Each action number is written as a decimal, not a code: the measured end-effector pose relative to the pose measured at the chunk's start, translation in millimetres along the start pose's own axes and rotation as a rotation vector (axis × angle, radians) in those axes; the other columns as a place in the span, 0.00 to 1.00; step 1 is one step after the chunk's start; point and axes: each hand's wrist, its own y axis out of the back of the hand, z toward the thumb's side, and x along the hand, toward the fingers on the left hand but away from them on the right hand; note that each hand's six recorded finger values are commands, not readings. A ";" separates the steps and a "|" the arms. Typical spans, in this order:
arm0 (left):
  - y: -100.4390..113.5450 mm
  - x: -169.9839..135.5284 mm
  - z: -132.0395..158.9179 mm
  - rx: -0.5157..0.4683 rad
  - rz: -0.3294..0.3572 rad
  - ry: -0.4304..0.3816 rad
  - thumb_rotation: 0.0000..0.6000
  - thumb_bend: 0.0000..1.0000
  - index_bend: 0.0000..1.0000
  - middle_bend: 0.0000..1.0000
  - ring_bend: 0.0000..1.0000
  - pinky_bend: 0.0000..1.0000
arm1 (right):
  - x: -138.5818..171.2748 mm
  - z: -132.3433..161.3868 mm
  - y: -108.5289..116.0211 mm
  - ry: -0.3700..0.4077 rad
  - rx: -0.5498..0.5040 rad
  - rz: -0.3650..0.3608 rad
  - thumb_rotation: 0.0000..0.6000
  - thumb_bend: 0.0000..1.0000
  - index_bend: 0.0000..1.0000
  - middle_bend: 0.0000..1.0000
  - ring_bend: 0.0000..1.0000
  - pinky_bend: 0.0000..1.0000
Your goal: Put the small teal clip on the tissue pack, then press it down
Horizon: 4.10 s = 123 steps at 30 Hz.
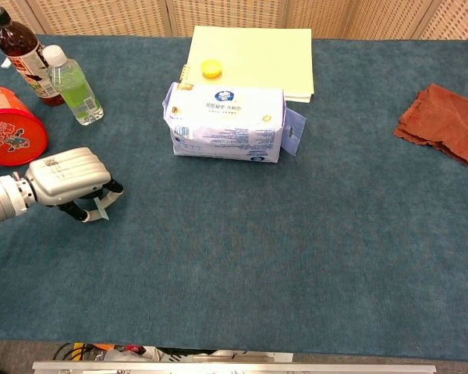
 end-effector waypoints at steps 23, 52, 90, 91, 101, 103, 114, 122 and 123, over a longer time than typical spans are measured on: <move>44.3 -13.5 -19.2 -0.020 0.124 0.053 1.00 0.38 0.61 1.00 1.00 0.82 | -0.5 1.0 1.5 0.008 -0.003 -0.010 1.00 0.36 0.00 0.22 0.13 0.19; 167.1 58.2 -2.8 -0.228 0.382 -0.017 1.00 0.38 0.60 1.00 1.00 0.82 | 2.3 0.0 -3.7 -0.005 -0.009 0.003 1.00 0.36 0.00 0.22 0.13 0.19; 163.7 155.1 20.0 -0.487 0.246 0.038 1.00 0.37 0.57 1.00 1.00 0.82 | 10.8 -24.2 -4.1 -0.059 -0.015 -0.003 1.00 0.36 0.00 0.22 0.13 0.19; 162.9 154.8 18.9 -0.497 0.244 0.042 1.00 0.37 0.57 1.00 1.00 0.82 | 10.8 -24.2 -4.1 -0.058 -0.016 -0.003 1.00 0.36 0.00 0.22 0.13 0.19; 153.3 152.1 10.2 -0.542 0.224 0.073 1.00 0.37 0.57 1.00 1.00 0.82 | 11.8 -23.7 -2.5 -0.054 -0.017 -0.012 1.00 0.36 0.00 0.22 0.14 0.19; 153.2 151.7 9.7 -0.541 0.226 0.074 1.00 0.37 0.56 1.00 1.00 0.82 | 12.4 -23.9 -1.6 -0.055 -0.017 -0.015 1.00 0.36 0.00 0.22 0.14 0.19; 153.4 150.2 7.8 -0.547 0.225 0.077 1.00 0.37 0.46 1.00 0.99 0.82 | 14.8 -24.6 1.1 -0.059 -0.016 -0.024 1.00 0.36 0.00 0.22 0.14 0.19; 153.1 149.4 9.4 -0.544 0.232 0.074 1.00 0.37 0.37 1.00 0.99 0.82 | 14.8 -23.9 0.4 -0.055 -0.019 -0.024 1.00 0.36 0.00 0.22 0.14 0.19; 153.3 149.6 10.0 -0.540 0.233 0.073 1.00 0.37 0.37 1.00 0.99 0.82 | 14.9 -24.0 0.3 -0.055 -0.018 -0.024 1.00 0.36 0.00 0.22 0.14 0.19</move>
